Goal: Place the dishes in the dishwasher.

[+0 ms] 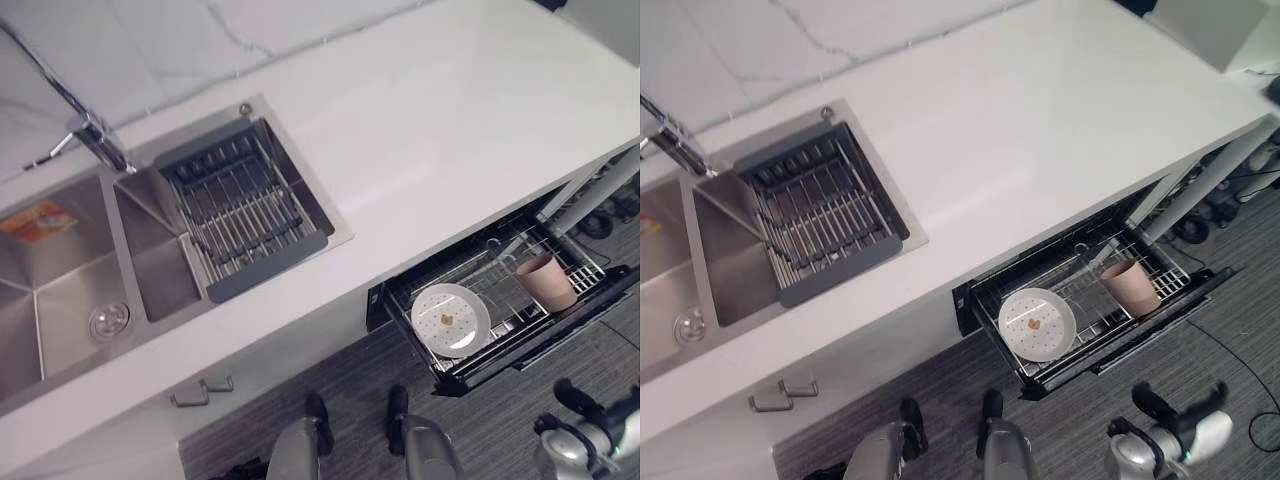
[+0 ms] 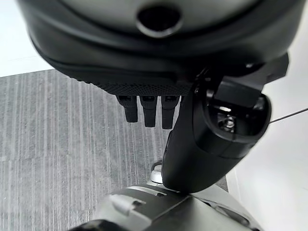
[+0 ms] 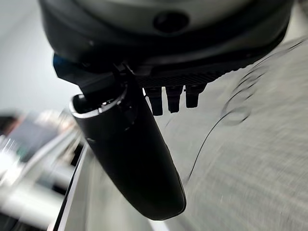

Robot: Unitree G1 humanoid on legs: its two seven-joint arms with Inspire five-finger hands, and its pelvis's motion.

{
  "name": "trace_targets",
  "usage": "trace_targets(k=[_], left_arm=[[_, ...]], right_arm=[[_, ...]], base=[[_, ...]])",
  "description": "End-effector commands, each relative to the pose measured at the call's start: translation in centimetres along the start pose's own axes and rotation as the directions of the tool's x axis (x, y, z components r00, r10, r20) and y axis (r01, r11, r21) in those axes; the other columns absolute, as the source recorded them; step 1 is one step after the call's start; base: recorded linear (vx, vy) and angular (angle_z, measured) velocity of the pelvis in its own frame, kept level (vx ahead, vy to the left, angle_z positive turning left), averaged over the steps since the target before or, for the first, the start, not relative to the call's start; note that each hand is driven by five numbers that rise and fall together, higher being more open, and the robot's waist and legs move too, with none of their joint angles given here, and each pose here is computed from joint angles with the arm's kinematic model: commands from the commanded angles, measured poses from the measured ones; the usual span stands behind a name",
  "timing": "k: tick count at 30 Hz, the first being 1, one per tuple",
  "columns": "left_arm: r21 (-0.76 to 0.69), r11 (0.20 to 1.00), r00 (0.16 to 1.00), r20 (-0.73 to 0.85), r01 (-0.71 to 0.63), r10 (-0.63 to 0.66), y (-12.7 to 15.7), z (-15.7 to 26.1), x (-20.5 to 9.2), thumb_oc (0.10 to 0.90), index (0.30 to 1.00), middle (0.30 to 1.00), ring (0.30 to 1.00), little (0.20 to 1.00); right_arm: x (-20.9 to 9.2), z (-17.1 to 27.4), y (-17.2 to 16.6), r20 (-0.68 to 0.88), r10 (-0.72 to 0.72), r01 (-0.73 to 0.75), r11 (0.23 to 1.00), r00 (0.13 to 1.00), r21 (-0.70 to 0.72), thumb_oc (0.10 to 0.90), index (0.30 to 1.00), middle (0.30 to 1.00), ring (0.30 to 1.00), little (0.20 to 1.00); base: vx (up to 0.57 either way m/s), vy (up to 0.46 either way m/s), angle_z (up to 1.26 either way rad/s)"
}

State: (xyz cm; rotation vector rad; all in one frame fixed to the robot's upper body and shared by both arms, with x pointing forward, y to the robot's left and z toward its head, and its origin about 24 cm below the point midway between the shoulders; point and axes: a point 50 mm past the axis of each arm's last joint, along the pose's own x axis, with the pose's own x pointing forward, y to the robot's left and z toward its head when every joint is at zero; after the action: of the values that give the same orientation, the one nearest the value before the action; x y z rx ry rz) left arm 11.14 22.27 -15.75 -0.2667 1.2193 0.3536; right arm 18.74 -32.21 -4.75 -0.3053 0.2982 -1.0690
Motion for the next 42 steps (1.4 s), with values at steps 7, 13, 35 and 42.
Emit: trace_targets(k=[7, 13, 35, 42], left_arm=[[0.037, 0.999, 1.000, 0.013, 0.019, -0.020, -0.7, 0.4, 0.0, 0.800, 0.900, 0.900, 0.900, 0.900], [0.040, 0.999, 1.000, -0.002, 0.012, -0.012, -0.6, 0.0, 0.0, 0.800, 0.900, 0.900, 0.900, 0.900], [0.063, 0.993, 0.993, -0.054, -0.099, 0.102, 3.6, -1.1, -0.5, 0.800, 0.900, 0.900, 0.900, 0.900], [0.064, 0.993, 0.994, -0.030, -0.103, 0.105, 4.7, -1.2, -0.7, 0.800, 0.900, 0.900, 0.900, 0.900]], right_arm=[[1.7, 5.6, 1.4, 0.317, 0.144, -0.136, 0.990, 0.937, -0.047, 0.800, 0.900, 0.900, 0.900, 0.900], [1.3, 8.9, 3.8, 0.442, 0.260, -0.246, 0.965, 0.858, -0.090, 0.800, 0.900, 0.900, 0.900, 0.900], [1.8, 24.1, 6.4, 0.784, 0.318, -0.346, 0.928, 0.534, -0.141, 0.800, 0.900, 0.900, 0.900, 0.900], [1.7, 27.1, 7.4, 0.776, 0.339, -0.378, 0.915, 0.531, -0.141, 0.800, 0.900, 0.900, 0.900, 0.900]], base=[[0.00, -0.020, 0.22], [0.08, 0.030, 0.04], [0.14, 0.013, 0.20], [0.09, 0.000, 0.19]])
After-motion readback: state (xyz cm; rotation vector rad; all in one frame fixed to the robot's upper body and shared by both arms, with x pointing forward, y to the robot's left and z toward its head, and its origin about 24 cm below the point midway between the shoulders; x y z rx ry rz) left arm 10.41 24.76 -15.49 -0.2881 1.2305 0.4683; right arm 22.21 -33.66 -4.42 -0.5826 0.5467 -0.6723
